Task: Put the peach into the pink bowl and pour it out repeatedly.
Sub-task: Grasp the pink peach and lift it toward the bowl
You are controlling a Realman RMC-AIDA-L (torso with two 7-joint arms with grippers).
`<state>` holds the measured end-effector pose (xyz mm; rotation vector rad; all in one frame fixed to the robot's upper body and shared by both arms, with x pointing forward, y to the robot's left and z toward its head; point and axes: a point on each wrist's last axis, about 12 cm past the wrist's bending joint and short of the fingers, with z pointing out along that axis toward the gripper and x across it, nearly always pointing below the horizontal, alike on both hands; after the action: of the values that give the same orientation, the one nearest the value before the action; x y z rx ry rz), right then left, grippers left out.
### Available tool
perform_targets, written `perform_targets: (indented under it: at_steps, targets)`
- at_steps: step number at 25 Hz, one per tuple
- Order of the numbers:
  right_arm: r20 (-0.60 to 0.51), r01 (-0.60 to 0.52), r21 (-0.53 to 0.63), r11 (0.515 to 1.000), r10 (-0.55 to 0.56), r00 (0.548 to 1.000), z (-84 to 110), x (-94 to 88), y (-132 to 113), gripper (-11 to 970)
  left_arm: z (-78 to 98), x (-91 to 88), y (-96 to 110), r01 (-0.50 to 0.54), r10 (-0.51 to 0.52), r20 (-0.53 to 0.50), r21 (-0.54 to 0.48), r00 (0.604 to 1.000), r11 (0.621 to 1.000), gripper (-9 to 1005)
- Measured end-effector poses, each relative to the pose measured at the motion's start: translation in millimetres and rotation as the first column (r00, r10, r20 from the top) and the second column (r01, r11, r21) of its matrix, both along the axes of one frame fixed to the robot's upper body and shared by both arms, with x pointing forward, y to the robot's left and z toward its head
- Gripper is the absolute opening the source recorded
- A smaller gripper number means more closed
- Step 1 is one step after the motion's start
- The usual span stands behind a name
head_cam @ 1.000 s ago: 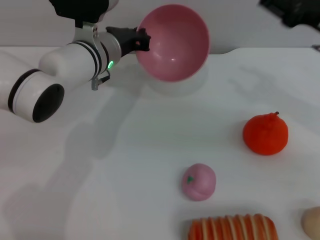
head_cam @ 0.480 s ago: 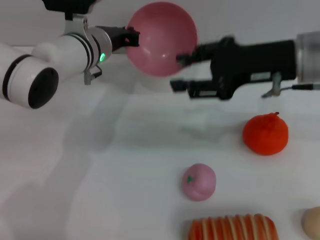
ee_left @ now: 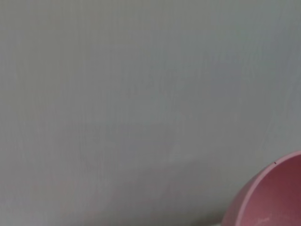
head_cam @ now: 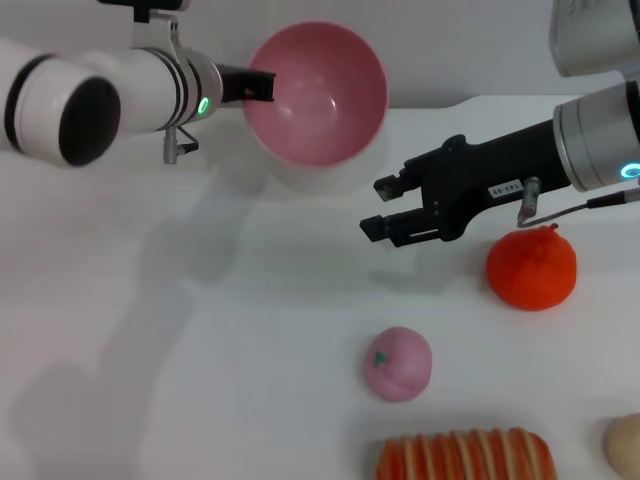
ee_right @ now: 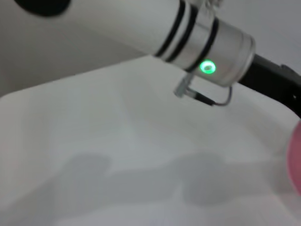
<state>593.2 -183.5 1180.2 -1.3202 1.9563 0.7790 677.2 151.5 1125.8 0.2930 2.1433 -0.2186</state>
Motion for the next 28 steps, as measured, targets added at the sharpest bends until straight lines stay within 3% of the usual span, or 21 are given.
perform_targets:
  at_steps: [4, 9, 16, 21, 28]
  targets:
    - [-0.032, 0.029, -0.026, 0.999, -0.030, 0.999, -1.2, 1.7, -1.3, 412, 11.2, -4.3, -2.3, 0.038, -0.033, -0.110, 0.049, 0.993, 0.998, 46]
    - [-0.070, 0.025, -0.104, 0.994, -0.033, 0.997, -3.2, 2.4, 2.5, 408, 20.1, -8.1, -0.8, 0.116, -0.112, -0.234, 0.005, 0.966, 0.993, 46]
    - [-0.144, -0.042, -0.179, 0.983, 0.017, 0.989, -14.8, -2.2, 11.3, 401, 16.7, -17.9, 6.2, 0.174, -0.164, -0.364, -0.005, 0.917, 0.985, 46]
    - [-0.212, -0.098, -0.282, 0.954, 0.037, 0.977, -29.2, -5.7, 15.2, 397, 16.6, -20.0, 11.1, 0.183, -0.172, -0.391, -0.010, 0.904, 0.983, 45]
    - [-0.258, -0.129, -0.320, 0.938, 0.045, 0.965, -41.8, -8.8, 18.8, 391, 16.1, -20.5, 12.2, 0.195, -0.187, -0.396, -0.020, 0.899, 0.981, 45]
